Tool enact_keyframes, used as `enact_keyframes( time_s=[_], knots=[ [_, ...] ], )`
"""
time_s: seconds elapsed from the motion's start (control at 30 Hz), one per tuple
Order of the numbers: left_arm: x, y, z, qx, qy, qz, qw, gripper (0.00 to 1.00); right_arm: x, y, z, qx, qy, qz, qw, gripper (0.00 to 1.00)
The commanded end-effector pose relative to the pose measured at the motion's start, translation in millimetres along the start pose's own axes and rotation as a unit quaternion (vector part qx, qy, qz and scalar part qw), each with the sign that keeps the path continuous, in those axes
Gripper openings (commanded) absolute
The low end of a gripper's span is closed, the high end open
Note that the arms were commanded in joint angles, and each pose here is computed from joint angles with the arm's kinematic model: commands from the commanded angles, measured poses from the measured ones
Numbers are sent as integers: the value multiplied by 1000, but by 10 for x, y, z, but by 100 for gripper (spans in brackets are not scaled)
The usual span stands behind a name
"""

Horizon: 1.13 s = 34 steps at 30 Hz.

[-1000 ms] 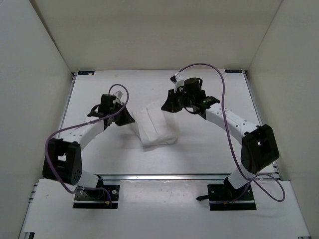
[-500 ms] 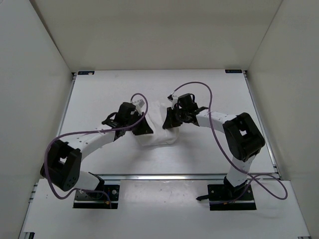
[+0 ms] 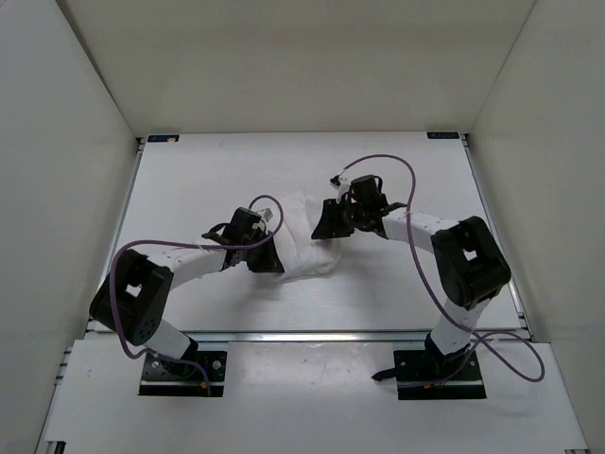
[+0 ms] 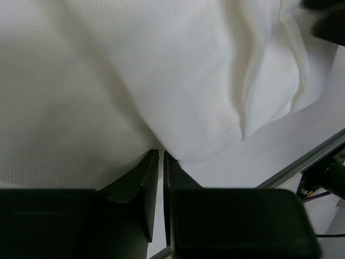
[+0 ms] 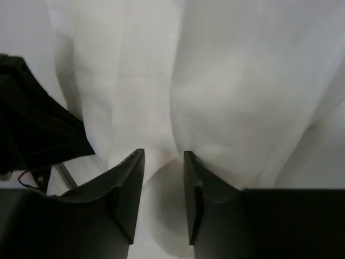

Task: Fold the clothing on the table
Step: Fold the skirt

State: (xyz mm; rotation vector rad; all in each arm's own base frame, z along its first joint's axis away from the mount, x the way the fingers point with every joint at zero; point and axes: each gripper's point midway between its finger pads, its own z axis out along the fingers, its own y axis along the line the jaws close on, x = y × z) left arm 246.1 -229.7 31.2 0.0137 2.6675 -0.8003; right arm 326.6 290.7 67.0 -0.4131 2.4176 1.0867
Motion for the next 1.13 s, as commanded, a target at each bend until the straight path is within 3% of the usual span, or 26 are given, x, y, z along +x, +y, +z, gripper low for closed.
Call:
enact_keyframes(
  time_s=[0.0, 0.03, 0.07, 0.13, 0.2, 0.23, 0.37, 0.5, 0.67, 0.8, 0.93, 1.1],
  knots=[
    [-416, -187, -243, 18, -57, 25, 998, 23, -584, 329, -482, -21, -90, -54, 994, 35],
    [-504, -174, -318, 20, -66, 27, 997, 34, -688, 390, -612, -8, -99, -68, 993, 54],
    [-576, -208, -400, 25, -71, 24, 997, 51, -693, 387, -720, 2, -90, -67, 994, 64],
    [-727, -189, -561, 16, -87, 34, 995, 71, -830, 408, -940, 28, -103, -89, 990, 88],
    [-865, -213, -763, -3, -101, 51, 994, 83, -864, 348, -1133, 60, -111, -87, 988, 99],
    [-909, -190, -821, -19, -112, 73, 991, 97, -923, 329, -1241, 80, -126, -81, 986, 99],
    [-1024, -2, -1097, -104, -119, 111, 981, 98, -884, -146, -1561, 219, -115, -38, 968, 99],
    [-929, 399, -1206, -196, -77, 115, 971, 99, -667, -353, -1554, 265, -72, -33, 961, 100],
    [-763, 564, -1199, -214, -37, 123, 968, 98, -477, -551, -1580, 344, -12, -27, 939, 99],
    [-665, 612, -1226, -213, -31, 121, 969, 99, -416, -616, -1499, 337, 5, -8, 941, 100],
    [-685, 674, -1290, -229, -34, 121, 965, 99, -503, -514, -1510, 283, -35, 5, 958, 99],
    [-592, 714, -1253, -232, -10, 122, 965, 99, -519, -466, -1519, 261, -57, -4, 964, 99]
  ],
)
